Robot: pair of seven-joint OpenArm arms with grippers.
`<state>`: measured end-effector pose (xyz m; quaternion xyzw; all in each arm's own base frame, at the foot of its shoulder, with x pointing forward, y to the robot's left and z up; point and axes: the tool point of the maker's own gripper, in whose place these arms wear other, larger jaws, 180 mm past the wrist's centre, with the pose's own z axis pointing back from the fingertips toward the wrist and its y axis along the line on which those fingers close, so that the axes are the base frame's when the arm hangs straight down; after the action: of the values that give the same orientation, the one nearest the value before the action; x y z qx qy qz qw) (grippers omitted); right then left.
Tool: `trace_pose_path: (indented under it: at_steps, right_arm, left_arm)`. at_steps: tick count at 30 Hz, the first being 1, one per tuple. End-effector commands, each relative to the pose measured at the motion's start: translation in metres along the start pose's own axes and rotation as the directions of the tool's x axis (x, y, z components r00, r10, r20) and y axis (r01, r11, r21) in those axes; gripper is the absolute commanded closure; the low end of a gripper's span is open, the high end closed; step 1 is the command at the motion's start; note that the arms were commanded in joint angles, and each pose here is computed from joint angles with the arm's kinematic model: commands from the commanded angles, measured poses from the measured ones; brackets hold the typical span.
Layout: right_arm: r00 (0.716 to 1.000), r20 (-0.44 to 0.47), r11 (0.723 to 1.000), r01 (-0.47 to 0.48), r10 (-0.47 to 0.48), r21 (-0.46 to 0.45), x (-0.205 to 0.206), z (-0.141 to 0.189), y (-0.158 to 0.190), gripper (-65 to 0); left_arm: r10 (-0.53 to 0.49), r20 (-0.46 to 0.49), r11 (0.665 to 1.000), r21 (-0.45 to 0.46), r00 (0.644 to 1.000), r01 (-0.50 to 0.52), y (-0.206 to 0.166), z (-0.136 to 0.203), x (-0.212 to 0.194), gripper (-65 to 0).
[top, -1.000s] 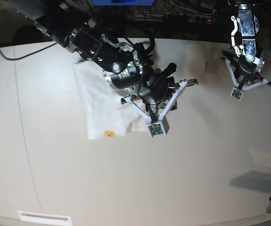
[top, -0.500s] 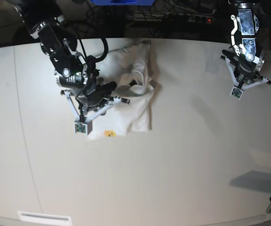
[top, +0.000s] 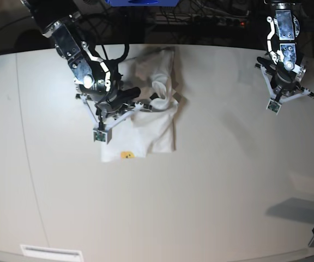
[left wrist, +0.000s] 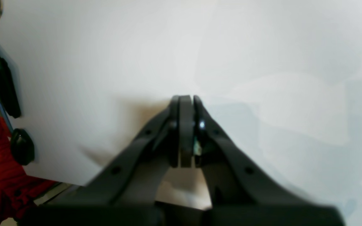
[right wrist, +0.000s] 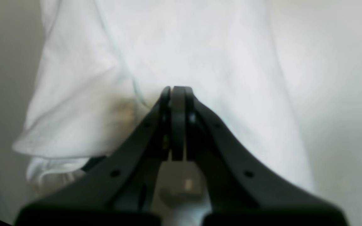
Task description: Fold the T-shirt properly
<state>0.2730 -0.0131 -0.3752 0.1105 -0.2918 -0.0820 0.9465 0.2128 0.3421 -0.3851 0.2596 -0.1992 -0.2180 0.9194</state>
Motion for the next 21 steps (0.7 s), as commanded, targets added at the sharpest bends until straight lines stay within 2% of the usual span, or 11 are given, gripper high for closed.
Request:
trace_pose_path:
  at_steps: [1,5,12,16,21]
  right_arm:
    - [0.999,0.040,1.000,-0.005,0.004,0.022,0.012,0.002,0.010,-0.3]
    - [0.998,0.019,0.996,-0.060,0.059,0.058,0.003,-0.001,0.032,-0.3]
    - [0.997,0.024,0.994,-0.074,0.072,0.080,0.008,-0.011,0.055,-0.3]
    - [0.992,0.054,0.987,-0.118,0.113,0.110,0.017,-0.007,0.072,-0.3]
    - [0.993,0.034,0.987,-0.115,0.112,0.108,0.014,-0.014,0.079,-0.3]
  left_arm:
    - [-0.010,0.017,0.999,0.034,1.000,0.009,0.013,0.003,0.005,0.0]
    - [-0.010,0.019,0.999,0.033,1.000,0.009,0.012,0.003,0.006,0.0]
    - [-0.011,0.017,0.999,0.035,1.000,0.010,0.013,0.003,0.005,0.0]
    - [-0.010,0.017,0.999,0.036,1.000,0.009,0.014,0.003,0.005,0.0]
    - [-0.010,0.017,0.999,0.036,1.000,0.009,0.014,0.003,0.005,0.0]
